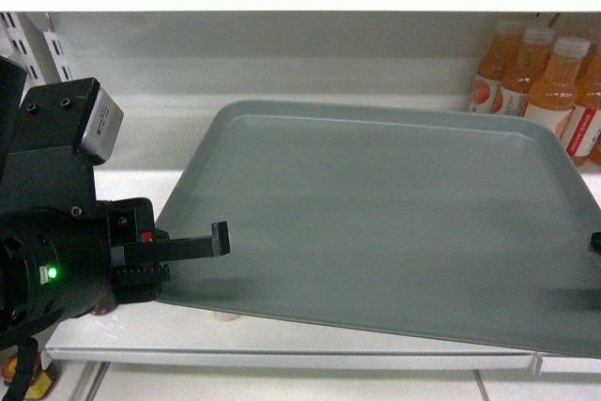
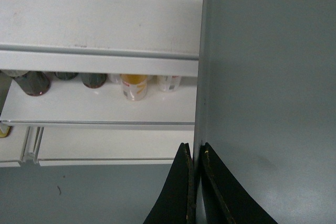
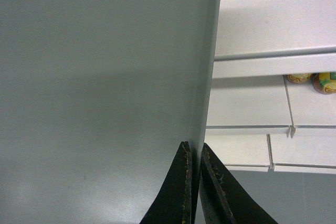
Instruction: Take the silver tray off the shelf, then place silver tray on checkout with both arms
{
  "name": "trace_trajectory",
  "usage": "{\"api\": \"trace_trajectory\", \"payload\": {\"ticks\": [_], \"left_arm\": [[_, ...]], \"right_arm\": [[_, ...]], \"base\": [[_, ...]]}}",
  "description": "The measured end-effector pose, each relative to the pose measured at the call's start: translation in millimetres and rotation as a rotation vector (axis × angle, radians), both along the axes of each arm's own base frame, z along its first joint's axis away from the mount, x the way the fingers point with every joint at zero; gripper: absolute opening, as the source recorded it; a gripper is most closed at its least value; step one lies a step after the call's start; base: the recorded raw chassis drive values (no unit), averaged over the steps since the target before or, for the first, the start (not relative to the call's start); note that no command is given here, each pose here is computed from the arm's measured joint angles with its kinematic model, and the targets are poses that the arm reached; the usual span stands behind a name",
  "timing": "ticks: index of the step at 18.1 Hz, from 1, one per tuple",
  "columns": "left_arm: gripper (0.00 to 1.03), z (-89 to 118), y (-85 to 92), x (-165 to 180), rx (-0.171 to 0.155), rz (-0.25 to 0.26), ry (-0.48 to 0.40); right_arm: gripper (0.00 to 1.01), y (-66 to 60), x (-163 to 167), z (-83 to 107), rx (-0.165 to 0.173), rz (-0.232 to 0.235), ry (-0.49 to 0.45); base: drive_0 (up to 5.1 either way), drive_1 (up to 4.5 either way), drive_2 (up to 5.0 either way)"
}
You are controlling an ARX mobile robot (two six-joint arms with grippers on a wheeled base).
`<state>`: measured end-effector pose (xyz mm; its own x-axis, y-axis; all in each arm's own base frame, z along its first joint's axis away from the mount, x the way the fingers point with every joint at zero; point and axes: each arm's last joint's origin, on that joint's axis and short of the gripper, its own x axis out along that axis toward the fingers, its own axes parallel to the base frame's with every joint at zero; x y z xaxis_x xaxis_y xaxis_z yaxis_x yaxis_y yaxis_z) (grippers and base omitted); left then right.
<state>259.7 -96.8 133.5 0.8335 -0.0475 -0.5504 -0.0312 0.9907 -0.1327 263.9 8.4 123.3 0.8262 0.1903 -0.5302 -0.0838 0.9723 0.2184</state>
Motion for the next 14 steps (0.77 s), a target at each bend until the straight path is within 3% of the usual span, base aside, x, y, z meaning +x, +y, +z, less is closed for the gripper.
{"api": "trace_trajectory", "payload": {"ticks": [14], "left_arm": [[0.03,-0.5,0.0,0.0,0.001,0.001,0.002]], "right_arm": [[0.03,0.1,-0.3,-0.3,0.001,0.001,0.001]], "base": [[0.1,-4.22,4.4]]}}
